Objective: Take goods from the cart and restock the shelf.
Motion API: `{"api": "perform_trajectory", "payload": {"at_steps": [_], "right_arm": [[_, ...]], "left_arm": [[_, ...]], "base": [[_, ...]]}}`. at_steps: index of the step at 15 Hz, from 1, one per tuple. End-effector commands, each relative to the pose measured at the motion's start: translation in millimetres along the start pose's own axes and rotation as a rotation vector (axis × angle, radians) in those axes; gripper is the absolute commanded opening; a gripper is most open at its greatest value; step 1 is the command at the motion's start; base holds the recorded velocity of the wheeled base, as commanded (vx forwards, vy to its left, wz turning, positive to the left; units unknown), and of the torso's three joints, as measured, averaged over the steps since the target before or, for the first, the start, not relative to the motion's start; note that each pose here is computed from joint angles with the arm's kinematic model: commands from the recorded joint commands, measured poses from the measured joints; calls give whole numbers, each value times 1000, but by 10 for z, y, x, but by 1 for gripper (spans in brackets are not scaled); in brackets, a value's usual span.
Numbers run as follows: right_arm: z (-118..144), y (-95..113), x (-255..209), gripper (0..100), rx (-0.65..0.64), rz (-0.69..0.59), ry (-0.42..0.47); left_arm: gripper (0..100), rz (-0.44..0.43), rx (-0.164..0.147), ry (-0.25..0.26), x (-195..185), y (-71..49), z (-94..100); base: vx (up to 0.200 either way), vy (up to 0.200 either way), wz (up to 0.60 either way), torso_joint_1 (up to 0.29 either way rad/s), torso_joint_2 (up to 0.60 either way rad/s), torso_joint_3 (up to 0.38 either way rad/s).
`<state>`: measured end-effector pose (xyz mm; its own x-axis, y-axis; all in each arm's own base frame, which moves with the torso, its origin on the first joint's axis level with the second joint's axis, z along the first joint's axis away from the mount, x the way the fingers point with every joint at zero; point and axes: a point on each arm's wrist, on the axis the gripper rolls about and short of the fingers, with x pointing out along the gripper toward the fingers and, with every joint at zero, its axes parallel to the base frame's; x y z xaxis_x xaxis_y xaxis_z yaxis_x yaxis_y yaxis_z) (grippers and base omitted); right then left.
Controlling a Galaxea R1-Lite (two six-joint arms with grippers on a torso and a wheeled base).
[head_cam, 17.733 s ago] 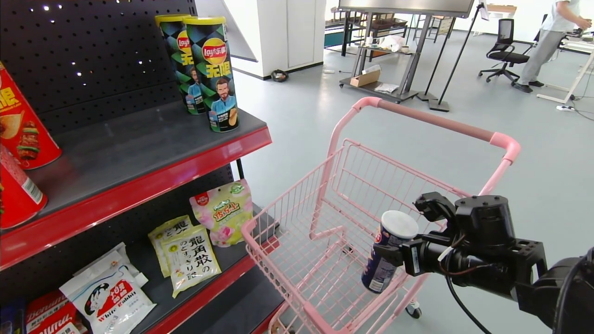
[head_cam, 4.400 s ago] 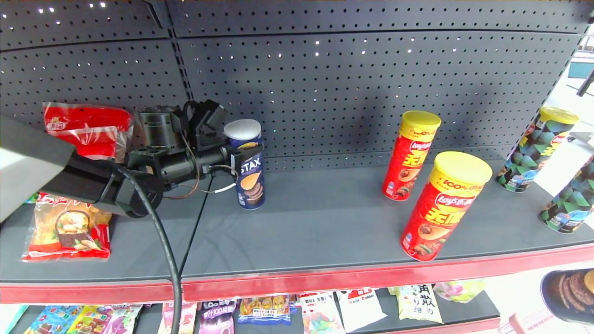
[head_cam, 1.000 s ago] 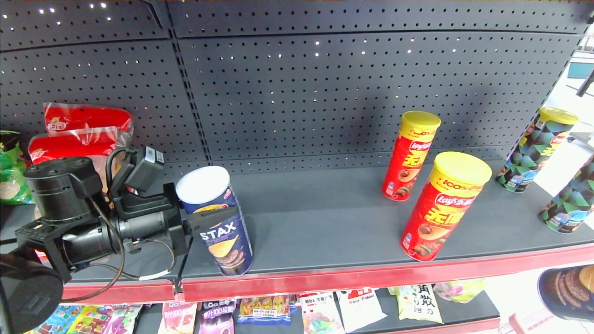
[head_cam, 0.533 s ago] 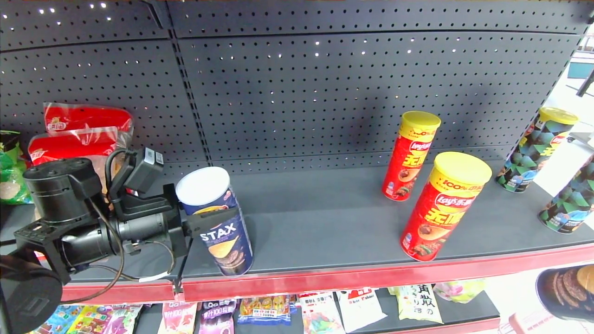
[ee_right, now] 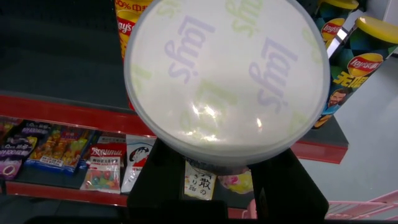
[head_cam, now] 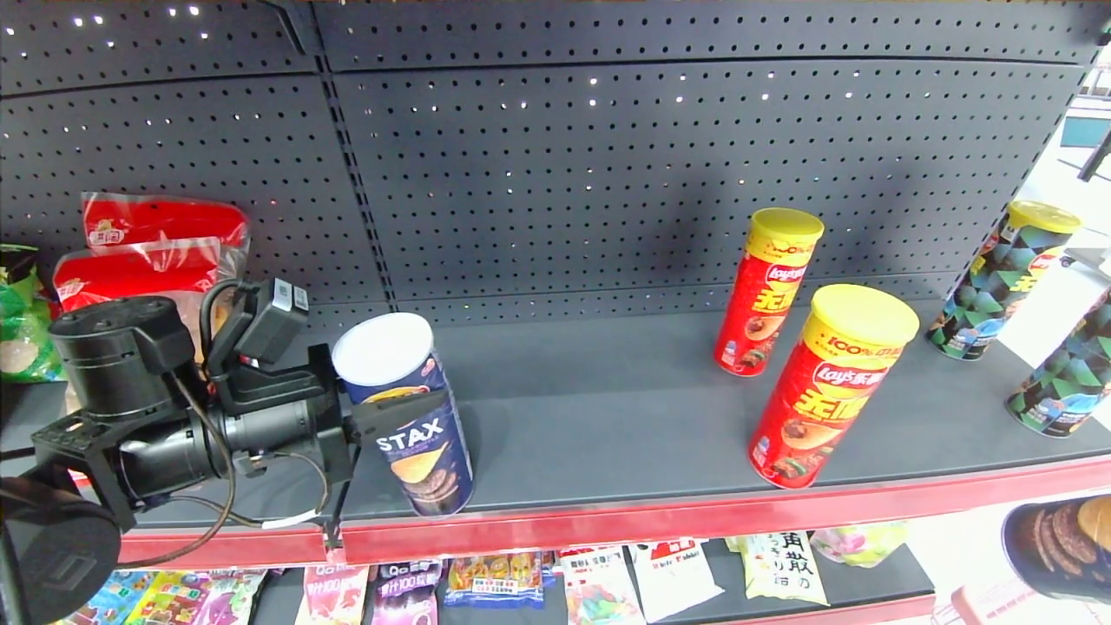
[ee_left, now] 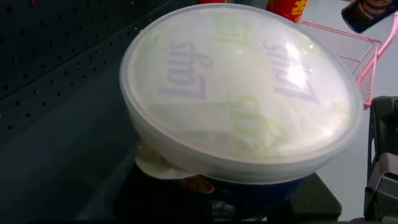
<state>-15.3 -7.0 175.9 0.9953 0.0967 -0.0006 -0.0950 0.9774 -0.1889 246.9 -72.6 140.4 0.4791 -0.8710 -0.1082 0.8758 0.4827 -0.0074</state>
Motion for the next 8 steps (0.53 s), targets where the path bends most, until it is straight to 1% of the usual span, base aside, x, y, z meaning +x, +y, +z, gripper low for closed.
{"api": "perform_trajectory", "payload": {"at_steps": [1,4,6,8], "right_arm": [[1,0,-1,0,0,0,-1],[1,0,-1,0,0,1,-1],[1,0,-1,0,0,0,-1],[5,-1,-2,0,0,-1,-2]], "left_arm": [[0,-2,-3,3,22,22,-10],[0,-14,-1,0,37,31,-9],[0,-39,0,-1,62,2,-6],[0,-47,2,-4,68,13,0]], "base": [[0,0,0,0,0,0],[0,0,0,0,0,0],[0,0,0,0,0,0],[0,0,0,0,0,0]]}}
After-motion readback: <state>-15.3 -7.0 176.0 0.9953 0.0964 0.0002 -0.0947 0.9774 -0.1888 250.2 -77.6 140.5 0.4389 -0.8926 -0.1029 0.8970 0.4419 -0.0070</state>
